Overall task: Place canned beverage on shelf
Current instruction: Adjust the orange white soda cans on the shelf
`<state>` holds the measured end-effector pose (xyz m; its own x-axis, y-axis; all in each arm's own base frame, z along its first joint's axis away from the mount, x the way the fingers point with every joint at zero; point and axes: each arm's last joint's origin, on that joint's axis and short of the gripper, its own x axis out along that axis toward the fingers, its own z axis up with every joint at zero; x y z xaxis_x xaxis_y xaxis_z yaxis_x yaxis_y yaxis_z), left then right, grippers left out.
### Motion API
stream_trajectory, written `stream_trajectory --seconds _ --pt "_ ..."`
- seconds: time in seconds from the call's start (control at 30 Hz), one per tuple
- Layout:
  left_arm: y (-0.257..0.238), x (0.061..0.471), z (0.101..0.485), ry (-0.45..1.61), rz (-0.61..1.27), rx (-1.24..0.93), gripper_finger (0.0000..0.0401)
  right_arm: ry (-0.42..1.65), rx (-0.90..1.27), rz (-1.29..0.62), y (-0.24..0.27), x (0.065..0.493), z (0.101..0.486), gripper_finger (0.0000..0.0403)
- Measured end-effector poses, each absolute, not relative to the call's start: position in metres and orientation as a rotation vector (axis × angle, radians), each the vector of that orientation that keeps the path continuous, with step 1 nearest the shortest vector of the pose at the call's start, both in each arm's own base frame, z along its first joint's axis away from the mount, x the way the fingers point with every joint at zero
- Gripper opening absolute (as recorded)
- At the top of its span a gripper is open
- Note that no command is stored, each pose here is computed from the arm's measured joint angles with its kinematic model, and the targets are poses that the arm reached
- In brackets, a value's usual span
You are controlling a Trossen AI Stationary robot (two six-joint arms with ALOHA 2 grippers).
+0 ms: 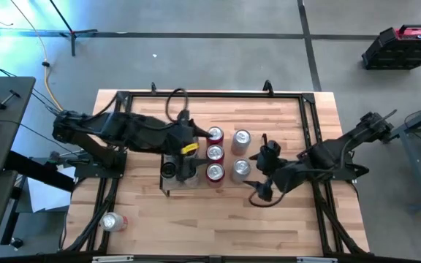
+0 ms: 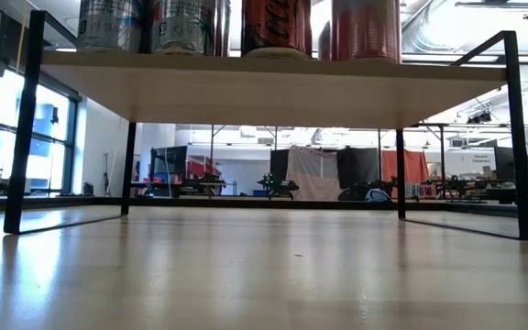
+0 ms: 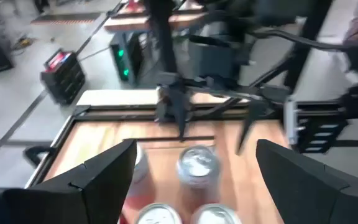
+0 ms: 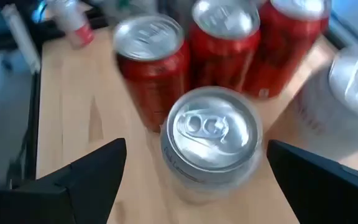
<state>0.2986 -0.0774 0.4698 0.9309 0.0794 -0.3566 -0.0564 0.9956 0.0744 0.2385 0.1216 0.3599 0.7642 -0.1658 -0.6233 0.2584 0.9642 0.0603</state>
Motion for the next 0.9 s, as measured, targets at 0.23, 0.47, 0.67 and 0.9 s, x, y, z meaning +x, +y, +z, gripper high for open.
stream_trajectory --seconds 0.23,0.47,0.67,0.9 --pt "-0.089 0.276 0.484 0.316 0.031 0.071 0.0321 0.641 -0.157 -0.198 0.106 0.236 0.397 0.0376" --pt "-0.089 0.272 0.488 0.29 0.055 0.058 0.0321 0.746 -0.207 -0.111 0.074 0.253 0.386 0.0376" --pt "-0.089 0.272 0.489 0.281 0.062 0.015 0.0321 0.717 -0.196 -0.048 0.066 0.262 0.388 0.0376" --pt "-0.088 0.272 0.49 0.267 0.116 0.015 0.0321 0.759 -0.231 -0.055 0.068 0.281 0.373 0.0376"
